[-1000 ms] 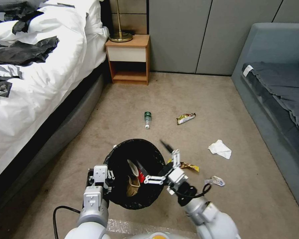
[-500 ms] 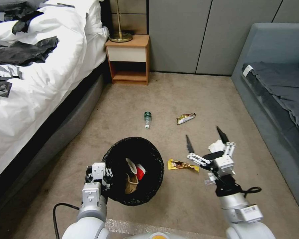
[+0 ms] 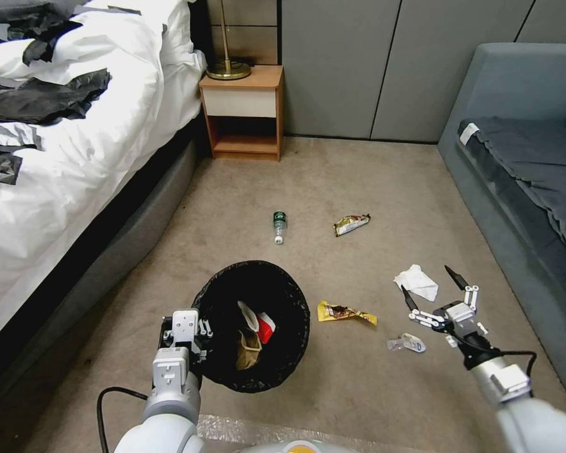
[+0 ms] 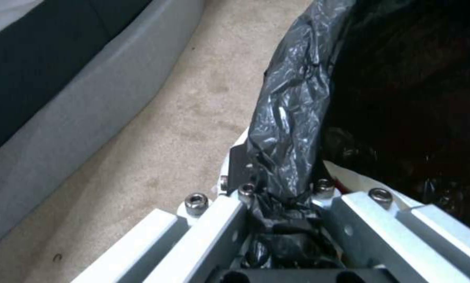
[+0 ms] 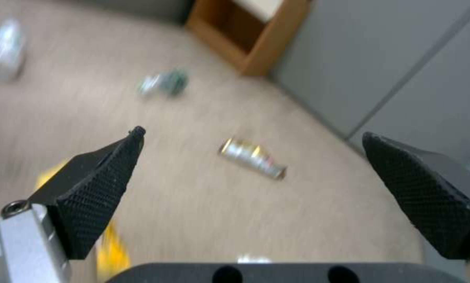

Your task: Pick up the trash bin, then pick up the garbage from the floor and place it into the trash bin.

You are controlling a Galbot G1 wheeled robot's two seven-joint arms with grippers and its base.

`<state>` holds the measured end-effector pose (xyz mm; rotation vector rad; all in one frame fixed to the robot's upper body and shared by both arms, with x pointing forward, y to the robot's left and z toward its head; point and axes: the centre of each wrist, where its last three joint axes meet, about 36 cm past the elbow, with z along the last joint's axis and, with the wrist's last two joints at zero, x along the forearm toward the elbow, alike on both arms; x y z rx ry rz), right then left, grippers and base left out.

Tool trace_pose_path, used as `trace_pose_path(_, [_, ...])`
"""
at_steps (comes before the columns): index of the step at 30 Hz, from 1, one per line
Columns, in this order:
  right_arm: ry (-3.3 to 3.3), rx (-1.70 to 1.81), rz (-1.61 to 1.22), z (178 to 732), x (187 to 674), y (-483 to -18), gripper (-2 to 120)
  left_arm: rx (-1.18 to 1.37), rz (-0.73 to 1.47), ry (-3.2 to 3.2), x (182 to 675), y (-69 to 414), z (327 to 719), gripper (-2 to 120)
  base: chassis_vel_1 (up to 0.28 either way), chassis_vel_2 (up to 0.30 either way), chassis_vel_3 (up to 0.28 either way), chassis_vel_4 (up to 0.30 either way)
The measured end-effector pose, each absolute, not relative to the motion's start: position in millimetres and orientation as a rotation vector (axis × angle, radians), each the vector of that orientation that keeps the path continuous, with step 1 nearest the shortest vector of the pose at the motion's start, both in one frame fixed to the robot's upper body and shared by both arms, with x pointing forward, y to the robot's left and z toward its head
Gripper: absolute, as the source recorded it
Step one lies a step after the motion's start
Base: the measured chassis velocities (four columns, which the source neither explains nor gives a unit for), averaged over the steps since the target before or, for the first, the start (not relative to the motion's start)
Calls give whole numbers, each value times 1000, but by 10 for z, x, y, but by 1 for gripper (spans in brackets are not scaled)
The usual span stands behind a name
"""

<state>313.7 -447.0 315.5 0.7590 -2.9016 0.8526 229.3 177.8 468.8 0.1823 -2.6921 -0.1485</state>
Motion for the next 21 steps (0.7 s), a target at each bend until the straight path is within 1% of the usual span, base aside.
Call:
trace_pose_path(1, [-2837, 802, 875, 3072, 3205, -4647, 100, 184, -153, -2690, 2286, 1777, 4687, 0, 0, 0, 0, 0])
trace_pose_path(3, [-2769, 843, 894, 2939, 3281, -4822, 100, 186, -158, -2688, 2272, 1775, 4691, 0, 0, 0, 0, 0])
trace_pose_path(4, [-2769, 843, 894, 2939, 3281, -4822, 100, 186, -158, -2688, 2272, 1775, 4691, 0, 0, 0, 0, 0])
trace_pose_path(7, [-2673, 898, 873, 2648, 3376, -4956, 100, 190, -166, -2686, 2246, 1775, 4701, 0, 0, 0, 0, 0])
trace_pose_path(8, [-2673, 898, 873, 2648, 3376, -4956, 100, 190, -166, -2686, 2246, 1775, 4701, 0, 0, 0, 0, 0])
trace_pose_path(11, [-2565, 947, 912, 2338, 3476, -5005, 100, 197, -174, -2682, 2220, 1785, 4714, 0, 0, 0, 0, 0])
trace_pose_path(15, [-2506, 983, 920, 2167, 3565, -5005, 100, 202, -180, -2678, 2202, 1790, 4717, 0, 0, 0, 0, 0])
trace_pose_path(18, [-2483, 1010, 864, 1947, 3609, -4941, 100, 208, -184, -2674, 2187, 1791, 4718, 0, 0, 0, 0, 0])
trace_pose_path(21, [-2485, 1024, 831, 1844, 3625, -4861, 100, 211, -188, -2672, 2181, 1789, 4716, 0, 0, 0, 0, 0])
